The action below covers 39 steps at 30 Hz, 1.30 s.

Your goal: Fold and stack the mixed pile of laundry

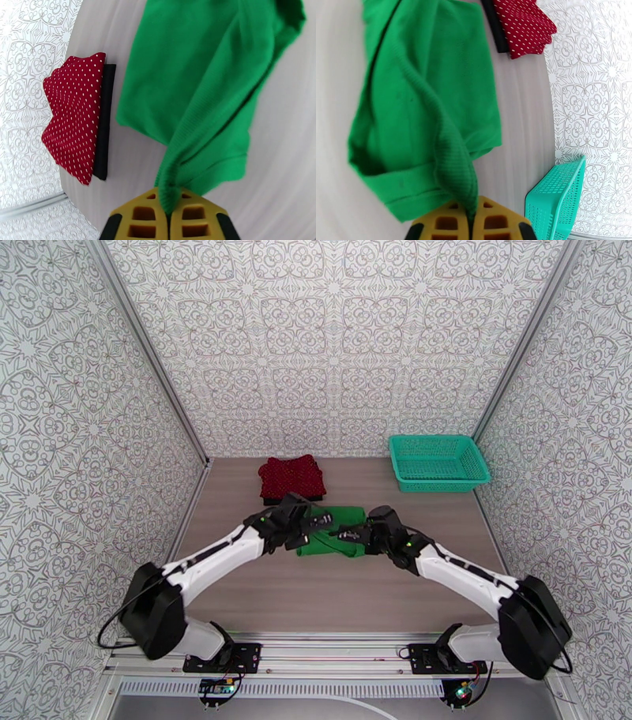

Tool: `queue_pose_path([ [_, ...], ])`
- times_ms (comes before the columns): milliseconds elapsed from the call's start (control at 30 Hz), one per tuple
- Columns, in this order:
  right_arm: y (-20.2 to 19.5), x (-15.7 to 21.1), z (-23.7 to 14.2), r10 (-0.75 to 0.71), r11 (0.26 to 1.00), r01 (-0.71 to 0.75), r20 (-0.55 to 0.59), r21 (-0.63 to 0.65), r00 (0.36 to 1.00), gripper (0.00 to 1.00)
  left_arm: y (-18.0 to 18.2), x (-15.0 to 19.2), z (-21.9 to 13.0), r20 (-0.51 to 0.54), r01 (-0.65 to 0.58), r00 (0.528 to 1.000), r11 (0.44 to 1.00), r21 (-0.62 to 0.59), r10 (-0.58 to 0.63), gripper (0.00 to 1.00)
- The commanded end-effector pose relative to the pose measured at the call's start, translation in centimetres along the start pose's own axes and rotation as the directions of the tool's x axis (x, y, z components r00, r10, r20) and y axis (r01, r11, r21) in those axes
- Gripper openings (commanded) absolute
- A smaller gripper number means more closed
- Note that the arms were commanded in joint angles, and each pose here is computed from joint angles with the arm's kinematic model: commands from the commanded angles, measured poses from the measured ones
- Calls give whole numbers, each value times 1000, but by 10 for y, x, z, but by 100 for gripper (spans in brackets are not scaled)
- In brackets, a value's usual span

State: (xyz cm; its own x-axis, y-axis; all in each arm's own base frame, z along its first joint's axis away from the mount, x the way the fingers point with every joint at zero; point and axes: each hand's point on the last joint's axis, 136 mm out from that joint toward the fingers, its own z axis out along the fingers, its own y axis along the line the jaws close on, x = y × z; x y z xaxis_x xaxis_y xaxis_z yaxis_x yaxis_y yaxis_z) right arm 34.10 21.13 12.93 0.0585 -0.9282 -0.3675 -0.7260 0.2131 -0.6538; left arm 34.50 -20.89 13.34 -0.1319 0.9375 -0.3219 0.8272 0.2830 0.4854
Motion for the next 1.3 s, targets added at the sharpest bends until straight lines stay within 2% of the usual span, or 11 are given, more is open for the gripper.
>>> queue_pose_path([
  [0, -28, -7, 15, 83, 993, -83, 14, 80, 996, 0, 16, -4, 14, 15, -33, 999, 999, 26, 33, 0],
  [300, -52, 13, 64, 234, 955, -216, -70, 204, 970, 0, 40, 16, 58, -43, -18, 999, 996, 82, 22, 0],
  [500, -46, 21, 93, 291, 938, -264, -97, 224, 952, 0, 42, 20, 85, -60, -14, 998, 992, 129, 22, 0],
  [767, -43, 25, 112, 317, 930, -283, -118, 236, 941, 0, 50, 26, 109, -108, 6, 994, 987, 161, 12, 1],
  [800, -43, 26, 113, 320, 928, -285, -118, 240, 940, 0, 51, 29, 111, -123, 11, 992, 987, 161, 9, 11],
  [833, -44, 26, 115, 325, 926, -291, -117, 243, 938, 3, 52, 31, 114, -136, 14, 991, 988, 154, 8, 27],
  [933, -47, 26, 119, 346, 914, -308, -111, 263, 931, 19, 51, 38, 117, -154, 10, 988, 990, 141, 12, 42],
  [1033, -50, 26, 123, 370, 903, -330, -107, 275, 923, 31, 53, 40, 116, -147, 15, 989, 993, 113, 2, 61],
  [1133, -55, 27, 120, 400, 885, -355, -103, 301, 911, 38, 59, 39, 113, -137, 28, 990, 997, 75, -17, 69],
  [1267, -67, 30, 105, 437, 856, -380, -101, 351, 894, 43, 82, 32, 101, -128, 73, 989, 997, -6, -73, 72],
])
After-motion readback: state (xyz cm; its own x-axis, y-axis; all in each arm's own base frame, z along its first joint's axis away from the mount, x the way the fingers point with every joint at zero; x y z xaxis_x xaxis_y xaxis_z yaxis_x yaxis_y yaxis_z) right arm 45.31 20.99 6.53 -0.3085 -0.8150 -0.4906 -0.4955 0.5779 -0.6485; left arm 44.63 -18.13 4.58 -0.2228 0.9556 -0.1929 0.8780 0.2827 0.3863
